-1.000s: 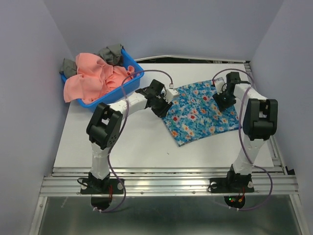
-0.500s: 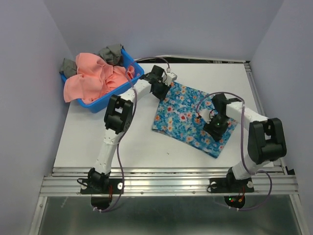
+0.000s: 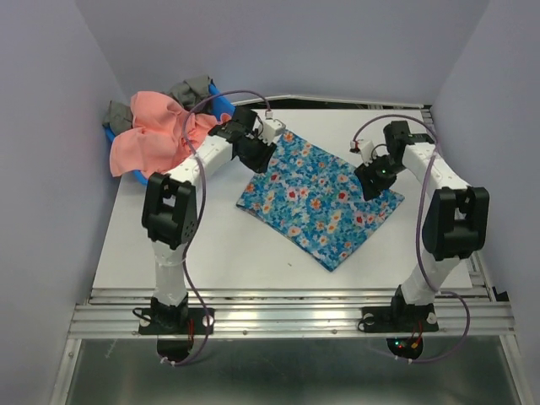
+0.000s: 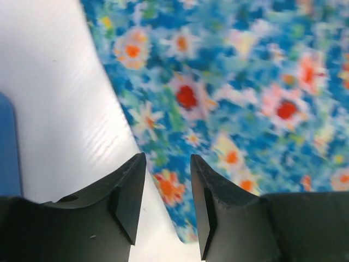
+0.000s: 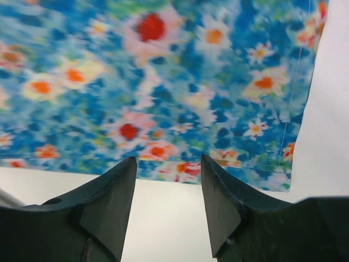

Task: Fold and stack the skirts
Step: Flatten the skirt out

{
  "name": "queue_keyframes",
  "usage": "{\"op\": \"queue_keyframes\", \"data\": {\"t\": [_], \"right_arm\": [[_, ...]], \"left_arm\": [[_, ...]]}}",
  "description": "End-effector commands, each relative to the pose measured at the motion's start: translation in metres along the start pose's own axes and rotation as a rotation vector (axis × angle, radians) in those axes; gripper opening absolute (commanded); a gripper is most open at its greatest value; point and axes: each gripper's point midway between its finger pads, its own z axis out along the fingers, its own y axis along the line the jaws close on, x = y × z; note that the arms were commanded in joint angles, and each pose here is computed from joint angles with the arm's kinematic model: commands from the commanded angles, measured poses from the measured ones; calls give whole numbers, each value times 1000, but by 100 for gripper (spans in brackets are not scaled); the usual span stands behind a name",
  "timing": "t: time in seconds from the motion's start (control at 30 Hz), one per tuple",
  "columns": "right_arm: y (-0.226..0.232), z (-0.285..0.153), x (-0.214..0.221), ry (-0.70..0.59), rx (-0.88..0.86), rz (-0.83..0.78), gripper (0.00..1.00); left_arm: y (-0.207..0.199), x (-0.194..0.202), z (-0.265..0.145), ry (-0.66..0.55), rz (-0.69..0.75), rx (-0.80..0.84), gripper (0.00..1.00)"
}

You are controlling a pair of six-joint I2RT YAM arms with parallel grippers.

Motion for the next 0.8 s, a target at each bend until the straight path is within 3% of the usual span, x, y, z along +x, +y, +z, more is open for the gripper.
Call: {"op": "queue_keyframes", "data": {"t": [0.0,0.17,0.3,0.43,0.53,0.57,0.67,0.77], "right_arm": [[-47,26,16,58,87,47,56],[-47,52,45,148,64,29,53],[-22,57,86,242,-1,2,51],[37,48,136,374,-138,-36,51],[76,34,149,404,-188,-115,51],[85,35,153,425,-215,-128,51],[129,24,136,401,-289,-230,53],[159,11,112,329,-381,-224,55]], "left_arm": [[-60,18,-25,-8,55,116,48],[-103,70,-11,85,48,195,45],[-98,82,6,137,42,184,43],[-85,93,41,217,70,176,42],[-64,63,65,196,128,129,42],[-64,77,74,238,130,136,41],[-47,34,89,177,186,101,41],[-49,25,91,177,217,135,41]]}}
